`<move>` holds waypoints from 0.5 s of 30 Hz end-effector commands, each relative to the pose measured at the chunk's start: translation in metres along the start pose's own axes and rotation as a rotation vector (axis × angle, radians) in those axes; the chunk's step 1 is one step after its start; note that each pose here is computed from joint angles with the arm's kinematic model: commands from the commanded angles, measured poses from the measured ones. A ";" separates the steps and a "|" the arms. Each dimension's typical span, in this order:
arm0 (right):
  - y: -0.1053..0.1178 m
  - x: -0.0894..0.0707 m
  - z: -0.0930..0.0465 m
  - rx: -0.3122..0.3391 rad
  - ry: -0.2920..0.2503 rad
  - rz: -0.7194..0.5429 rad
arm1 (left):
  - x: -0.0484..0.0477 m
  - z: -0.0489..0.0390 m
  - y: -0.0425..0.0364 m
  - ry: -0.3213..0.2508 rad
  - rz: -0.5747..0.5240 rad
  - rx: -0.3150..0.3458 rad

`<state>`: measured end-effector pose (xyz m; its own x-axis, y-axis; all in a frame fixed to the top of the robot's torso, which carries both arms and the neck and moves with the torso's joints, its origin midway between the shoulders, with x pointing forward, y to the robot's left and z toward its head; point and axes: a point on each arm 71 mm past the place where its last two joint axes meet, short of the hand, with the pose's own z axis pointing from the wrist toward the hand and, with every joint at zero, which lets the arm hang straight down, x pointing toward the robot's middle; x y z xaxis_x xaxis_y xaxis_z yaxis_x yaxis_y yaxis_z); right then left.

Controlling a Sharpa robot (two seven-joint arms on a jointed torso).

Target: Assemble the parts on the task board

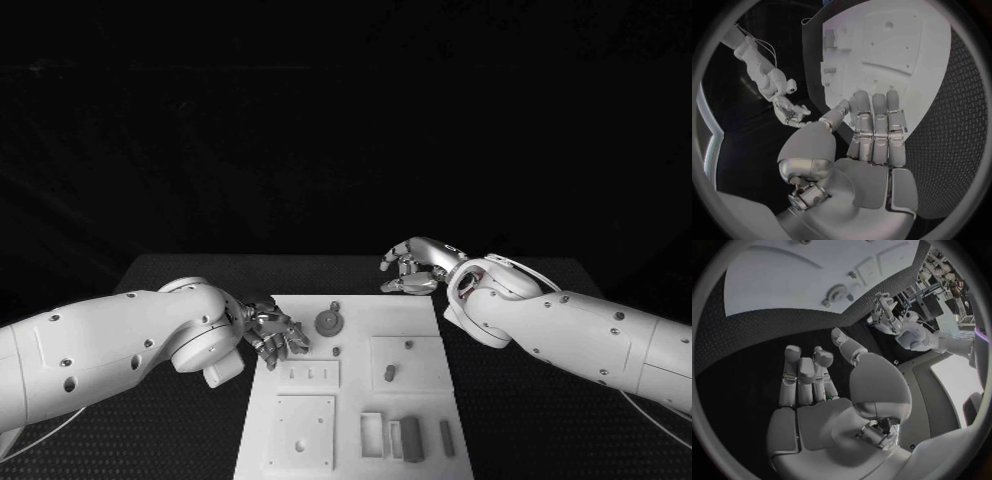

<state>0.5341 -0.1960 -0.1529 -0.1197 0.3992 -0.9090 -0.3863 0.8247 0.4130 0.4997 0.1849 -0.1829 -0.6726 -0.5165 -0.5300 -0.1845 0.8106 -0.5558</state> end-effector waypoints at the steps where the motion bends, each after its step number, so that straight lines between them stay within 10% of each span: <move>1: -0.002 -0.001 0.000 -0.001 -0.002 0.013 | 0.0038 -0.0001 0.0004 -0.022 0.047 -0.016; 15: -0.002 -0.001 0.000 0.001 0.008 0.013 | 0.0173 0.0047 0.0012 -0.067 0.092 0.007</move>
<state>0.5352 -0.1989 -0.1530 -0.1234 0.4085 -0.9044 -0.3759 0.8241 0.4236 0.4895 0.1765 -0.1983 -0.6682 -0.4815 -0.5672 -0.1515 0.8344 -0.5300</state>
